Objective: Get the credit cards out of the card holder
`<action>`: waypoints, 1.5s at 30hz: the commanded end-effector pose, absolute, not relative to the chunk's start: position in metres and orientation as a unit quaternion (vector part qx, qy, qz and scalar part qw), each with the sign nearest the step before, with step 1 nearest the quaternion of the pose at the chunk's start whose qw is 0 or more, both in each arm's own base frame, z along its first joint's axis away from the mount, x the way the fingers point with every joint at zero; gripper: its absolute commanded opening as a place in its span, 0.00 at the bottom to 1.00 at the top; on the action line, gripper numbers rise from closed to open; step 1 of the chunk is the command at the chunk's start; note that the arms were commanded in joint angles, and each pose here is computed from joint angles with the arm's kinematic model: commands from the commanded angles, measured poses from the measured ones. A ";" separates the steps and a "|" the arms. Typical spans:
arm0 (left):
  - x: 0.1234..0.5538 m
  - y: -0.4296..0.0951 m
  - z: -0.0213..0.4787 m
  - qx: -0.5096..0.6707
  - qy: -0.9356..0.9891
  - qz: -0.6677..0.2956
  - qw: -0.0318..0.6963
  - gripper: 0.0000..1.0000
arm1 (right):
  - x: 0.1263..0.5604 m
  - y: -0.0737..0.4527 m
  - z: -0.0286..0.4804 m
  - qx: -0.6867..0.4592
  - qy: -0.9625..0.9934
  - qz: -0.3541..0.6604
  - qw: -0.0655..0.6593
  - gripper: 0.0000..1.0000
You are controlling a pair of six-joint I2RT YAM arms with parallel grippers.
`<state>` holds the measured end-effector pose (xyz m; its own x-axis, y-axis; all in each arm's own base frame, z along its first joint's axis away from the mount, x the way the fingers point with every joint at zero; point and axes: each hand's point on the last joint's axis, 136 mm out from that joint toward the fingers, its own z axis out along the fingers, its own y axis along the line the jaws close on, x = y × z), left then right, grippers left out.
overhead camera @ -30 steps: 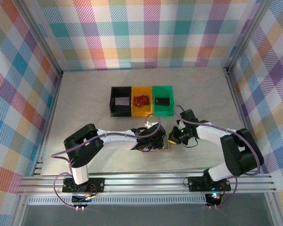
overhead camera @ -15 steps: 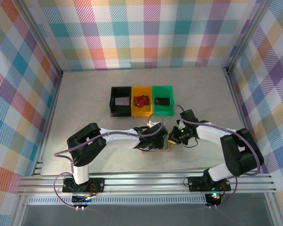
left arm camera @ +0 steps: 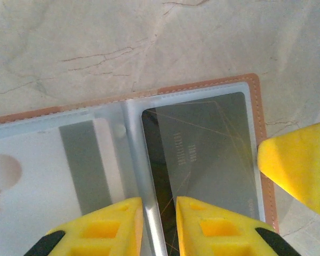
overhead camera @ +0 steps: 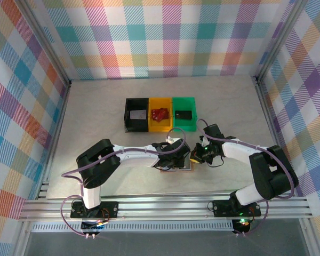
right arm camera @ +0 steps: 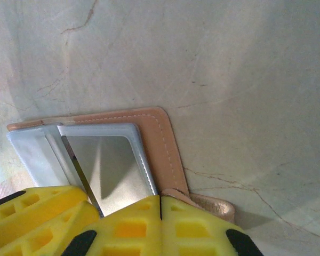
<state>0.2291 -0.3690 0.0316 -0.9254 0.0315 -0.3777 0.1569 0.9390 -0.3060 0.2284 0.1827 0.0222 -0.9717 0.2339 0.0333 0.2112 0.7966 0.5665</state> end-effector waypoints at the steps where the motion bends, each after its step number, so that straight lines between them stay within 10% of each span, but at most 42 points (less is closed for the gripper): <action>1: 0.232 -0.356 0.022 0.046 0.973 -0.129 0.184 0.25 | 0.215 0.173 0.010 0.128 0.953 0.273 -0.002 0.00; 45: 0.238 -0.376 0.032 -0.026 0.945 -0.277 0.174 0.23 | 0.213 0.175 0.009 0.125 0.952 0.280 -0.005 0.00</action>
